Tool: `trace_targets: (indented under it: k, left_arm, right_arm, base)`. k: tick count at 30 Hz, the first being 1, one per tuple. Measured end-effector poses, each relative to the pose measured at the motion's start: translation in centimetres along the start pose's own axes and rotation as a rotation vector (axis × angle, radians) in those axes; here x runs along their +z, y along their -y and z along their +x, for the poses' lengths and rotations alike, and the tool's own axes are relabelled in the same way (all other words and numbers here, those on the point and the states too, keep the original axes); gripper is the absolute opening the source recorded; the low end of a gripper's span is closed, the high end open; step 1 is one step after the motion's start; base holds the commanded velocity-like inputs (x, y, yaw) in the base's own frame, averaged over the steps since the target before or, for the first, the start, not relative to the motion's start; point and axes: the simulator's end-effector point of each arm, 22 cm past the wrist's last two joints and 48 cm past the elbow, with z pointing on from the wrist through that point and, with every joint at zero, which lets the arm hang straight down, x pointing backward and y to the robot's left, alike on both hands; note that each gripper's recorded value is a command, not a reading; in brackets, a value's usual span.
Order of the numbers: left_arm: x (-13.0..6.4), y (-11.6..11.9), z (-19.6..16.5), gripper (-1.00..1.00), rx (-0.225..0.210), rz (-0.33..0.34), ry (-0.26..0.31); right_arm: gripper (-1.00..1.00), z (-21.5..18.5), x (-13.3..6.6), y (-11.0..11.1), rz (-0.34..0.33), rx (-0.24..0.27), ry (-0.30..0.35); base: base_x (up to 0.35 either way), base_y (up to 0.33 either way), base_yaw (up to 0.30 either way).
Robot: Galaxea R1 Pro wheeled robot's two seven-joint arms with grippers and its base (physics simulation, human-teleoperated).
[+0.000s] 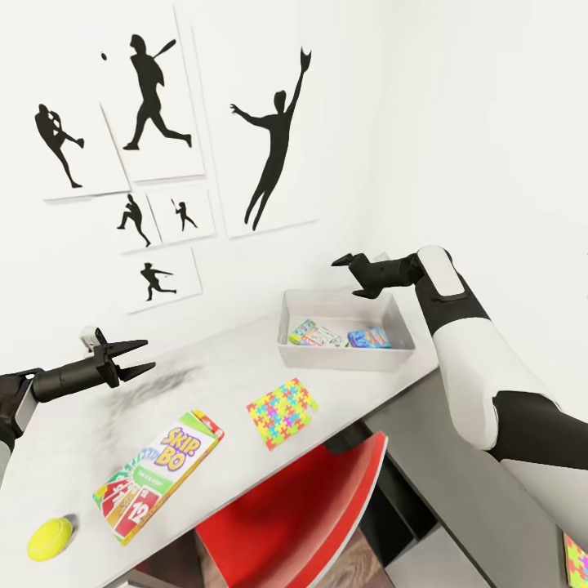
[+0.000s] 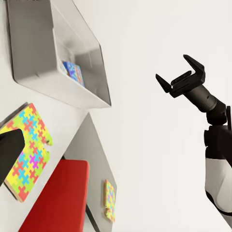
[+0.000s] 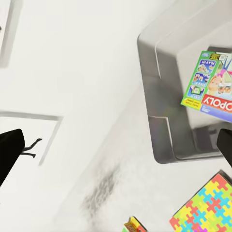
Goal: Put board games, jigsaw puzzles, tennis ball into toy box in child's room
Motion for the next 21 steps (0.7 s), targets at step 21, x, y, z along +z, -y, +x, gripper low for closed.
trace_targets:
  k: [21]
  left_arm:
    - [-0.4,2.0,-0.4,1.00,0.029,0.016,0.009]
  right_arm:
    - [1.00,-0.4,-1.8,-2.0,-0.017,-0.023,0.020]
  base:
    - [-0.026,0.000,0.000]
